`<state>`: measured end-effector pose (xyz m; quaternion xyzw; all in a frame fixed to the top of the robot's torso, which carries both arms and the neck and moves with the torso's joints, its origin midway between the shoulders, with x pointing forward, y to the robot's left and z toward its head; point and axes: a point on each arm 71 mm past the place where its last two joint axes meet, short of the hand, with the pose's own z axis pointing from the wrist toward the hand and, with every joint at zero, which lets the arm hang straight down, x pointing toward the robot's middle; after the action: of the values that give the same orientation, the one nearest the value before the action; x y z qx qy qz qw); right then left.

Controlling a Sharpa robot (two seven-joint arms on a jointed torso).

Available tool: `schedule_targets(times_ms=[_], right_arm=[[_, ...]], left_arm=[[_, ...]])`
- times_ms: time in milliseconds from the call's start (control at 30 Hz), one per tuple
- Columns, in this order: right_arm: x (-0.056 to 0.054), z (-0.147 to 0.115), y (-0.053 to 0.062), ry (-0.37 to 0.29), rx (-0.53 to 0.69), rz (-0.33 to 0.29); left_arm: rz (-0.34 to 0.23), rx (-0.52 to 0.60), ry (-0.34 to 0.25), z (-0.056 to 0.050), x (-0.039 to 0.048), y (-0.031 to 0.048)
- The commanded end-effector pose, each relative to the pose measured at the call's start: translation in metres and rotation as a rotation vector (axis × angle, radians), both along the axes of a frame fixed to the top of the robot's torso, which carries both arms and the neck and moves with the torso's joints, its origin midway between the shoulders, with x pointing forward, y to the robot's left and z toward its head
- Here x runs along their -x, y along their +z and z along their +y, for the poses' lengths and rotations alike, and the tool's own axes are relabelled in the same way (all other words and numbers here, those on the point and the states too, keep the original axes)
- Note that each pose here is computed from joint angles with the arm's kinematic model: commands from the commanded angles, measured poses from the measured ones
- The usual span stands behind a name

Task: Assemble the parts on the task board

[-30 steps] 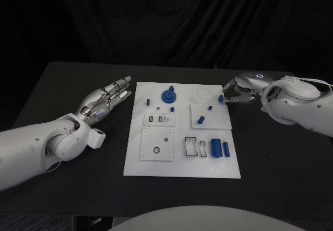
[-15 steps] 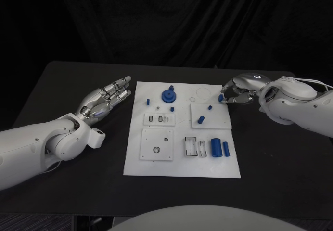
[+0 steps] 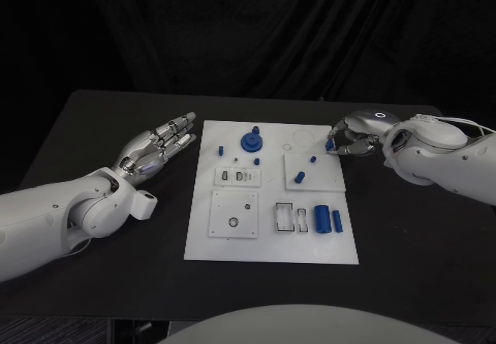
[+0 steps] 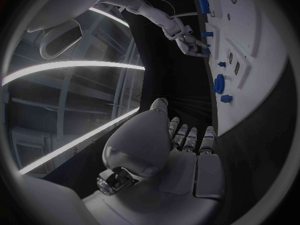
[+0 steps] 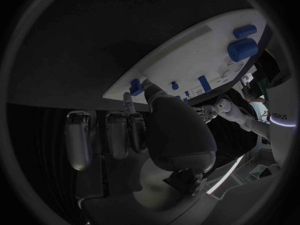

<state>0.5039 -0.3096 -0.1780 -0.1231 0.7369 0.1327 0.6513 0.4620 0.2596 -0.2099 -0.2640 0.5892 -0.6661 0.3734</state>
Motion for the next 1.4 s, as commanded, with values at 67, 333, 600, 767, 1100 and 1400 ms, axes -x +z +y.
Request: schedule_targets(times_ms=[67, 333, 600, 767, 1100, 1400], right_arm=[[-0.0007, -0.0014, -0.0021, -0.017, 0.009, 0.009], [-0.0022, -0.0008, -0.0031, -0.018, 0.013, 0.013], [-0.0038, -0.0006, -0.0033, -0.02, 0.015, 0.013], [-0.0049, 0.0001, -0.0037, -0.021, 0.018, 0.017], [-0.007, 0.0014, -0.0042, -0.022, 0.021, 0.017], [-0.0076, 0.0027, -0.0036, -0.018, 0.015, 0.006]], left_arm=[[-0.041, 0.043, -0.016, -0.0007, 0.0017, 0.0036], [-0.039, 0.043, -0.018, -0.001, 0.0016, 0.0033], [-0.037, 0.041, -0.015, 0.0001, 0.0019, 0.0032], [-0.035, 0.039, -0.014, 0.001, 0.0022, 0.0031], [-0.032, 0.039, -0.016, 0.0008, 0.0021, 0.0028], [-0.03, 0.038, -0.017, 0.0007, 0.002, 0.0025]])
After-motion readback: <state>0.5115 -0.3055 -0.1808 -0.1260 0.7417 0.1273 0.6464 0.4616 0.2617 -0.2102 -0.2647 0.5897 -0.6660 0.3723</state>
